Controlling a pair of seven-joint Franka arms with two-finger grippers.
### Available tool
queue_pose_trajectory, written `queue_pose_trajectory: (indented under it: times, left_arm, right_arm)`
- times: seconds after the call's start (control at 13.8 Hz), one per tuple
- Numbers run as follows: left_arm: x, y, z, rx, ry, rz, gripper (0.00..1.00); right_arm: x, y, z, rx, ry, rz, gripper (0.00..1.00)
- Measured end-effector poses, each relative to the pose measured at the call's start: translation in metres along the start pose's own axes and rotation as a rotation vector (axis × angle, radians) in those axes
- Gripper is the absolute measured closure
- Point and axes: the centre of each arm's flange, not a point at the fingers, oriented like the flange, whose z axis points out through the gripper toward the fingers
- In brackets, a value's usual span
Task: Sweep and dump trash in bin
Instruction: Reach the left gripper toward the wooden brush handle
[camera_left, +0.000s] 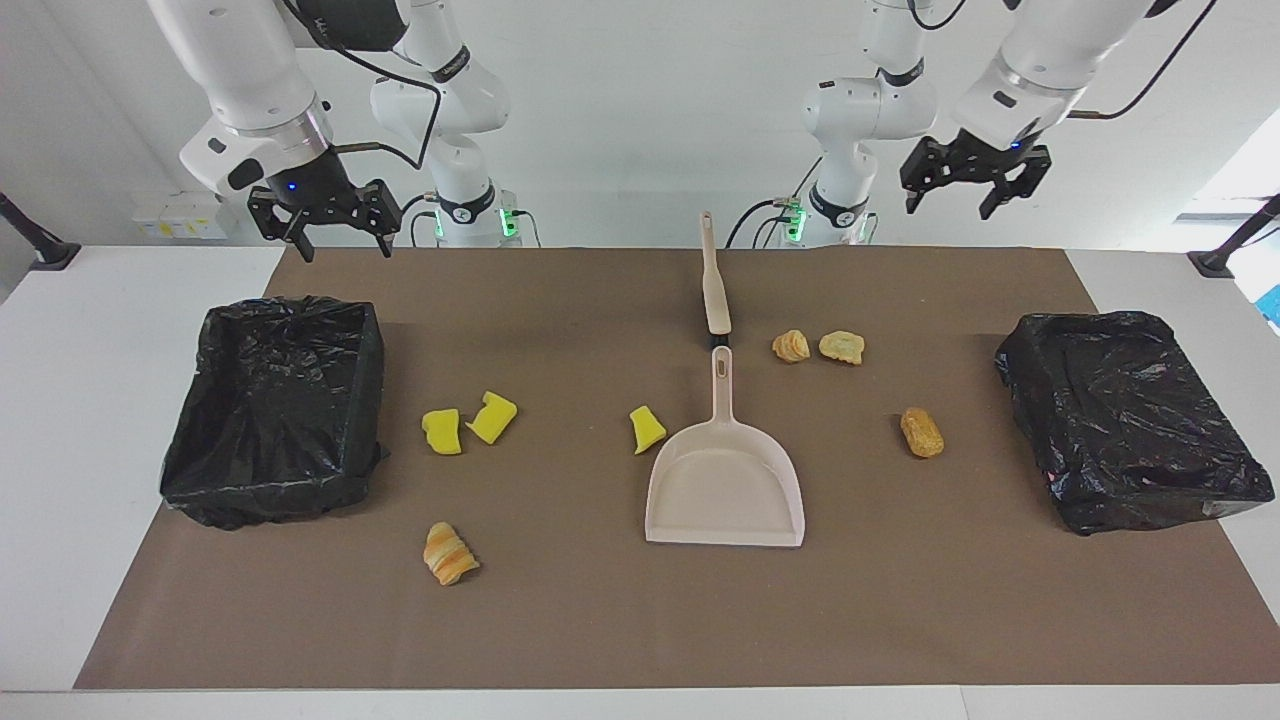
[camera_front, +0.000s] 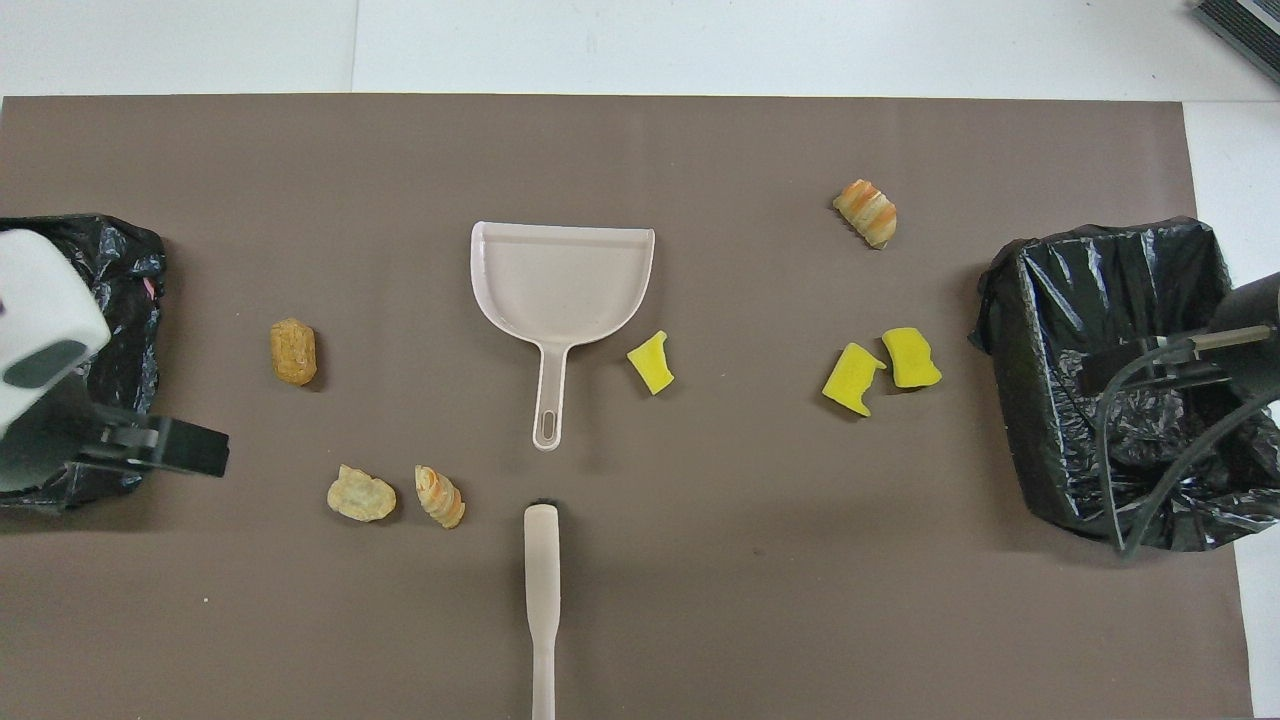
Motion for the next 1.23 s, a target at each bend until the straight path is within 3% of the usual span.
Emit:
queue_pose_trajectory:
  times: [0.29, 0.8, 1.23]
  left_arm:
    - [-0.049, 0.07, 0.068, 0.005, -0.016, 0.02, 0.0]
    - [-0.081, 0.166, 0.165, 0.012, -0.019, -0.023, 0.0]
    - [-0.13, 0.232, 0.255, 0.015, 0.034, -0.067, 0.0]
  right_arm:
    - [-0.002, -0.001, 0.003, 0.0, -0.006, -0.001, 0.0]
    - [-0.008, -0.004, 0.012, 0.001, -0.027, -0.006, 0.0]
    - [-0.009, -0.01, 0.012, -0.001, -0.027, -0.018, 0.0]
